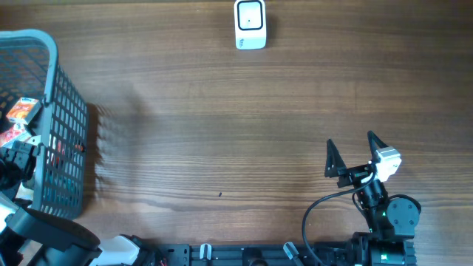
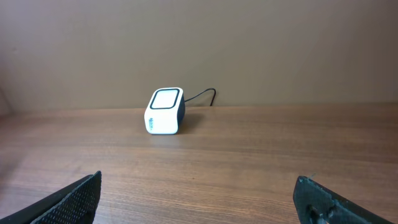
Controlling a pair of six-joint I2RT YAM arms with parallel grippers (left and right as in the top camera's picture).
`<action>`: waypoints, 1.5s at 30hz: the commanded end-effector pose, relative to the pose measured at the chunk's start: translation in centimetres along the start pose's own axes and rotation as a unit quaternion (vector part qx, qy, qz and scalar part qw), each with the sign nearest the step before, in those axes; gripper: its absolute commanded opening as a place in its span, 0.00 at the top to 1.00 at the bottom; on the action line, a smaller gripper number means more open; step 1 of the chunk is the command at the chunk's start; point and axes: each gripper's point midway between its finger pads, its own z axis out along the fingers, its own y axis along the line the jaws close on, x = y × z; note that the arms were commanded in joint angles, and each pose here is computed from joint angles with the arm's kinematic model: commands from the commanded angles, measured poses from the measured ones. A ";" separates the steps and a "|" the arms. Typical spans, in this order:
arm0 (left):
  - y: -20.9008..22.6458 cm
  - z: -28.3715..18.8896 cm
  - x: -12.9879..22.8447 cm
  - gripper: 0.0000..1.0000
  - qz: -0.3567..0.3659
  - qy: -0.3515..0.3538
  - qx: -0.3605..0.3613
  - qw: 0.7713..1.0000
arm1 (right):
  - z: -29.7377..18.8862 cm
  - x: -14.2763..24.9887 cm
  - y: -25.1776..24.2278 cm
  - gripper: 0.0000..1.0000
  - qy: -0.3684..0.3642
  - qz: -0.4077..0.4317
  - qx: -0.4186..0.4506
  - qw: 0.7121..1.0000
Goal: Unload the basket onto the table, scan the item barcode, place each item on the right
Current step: 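Lower the left gripper into the basket and grasp the blue mouthwash bottle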
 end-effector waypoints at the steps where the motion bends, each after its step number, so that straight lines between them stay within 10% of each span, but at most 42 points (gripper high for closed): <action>1: -0.2 0.2 0.3 0.00 0.005 0.007 0.008 1.000 | 0.0 -0.1 0.1 0.00 -0.003 -0.010 -0.001 1.000; 8: 0.7 2.6 2.0 0.00 0.002 0.041 -0.003 0.999 | 0.0 -0.1 0.1 0.00 -0.003 -0.010 -0.001 1.000; 21: 0.1 2.7 0.4 0.32 0.006 0.010 0.009 1.000 | 0.0 -0.1 0.1 0.00 -0.003 -0.010 -0.001 1.000; 25: 0.0 2.6 0.1 0.58 0.007 0.002 0.012 1.000 | 0.0 -0.1 0.1 0.00 -0.003 -0.010 -0.001 1.000; 45: -1.4 -1.1 -1.5 0.81 0.010 -0.031 0.035 0.999 | 0.0 -0.1 0.1 0.00 -0.003 -0.010 -0.001 1.000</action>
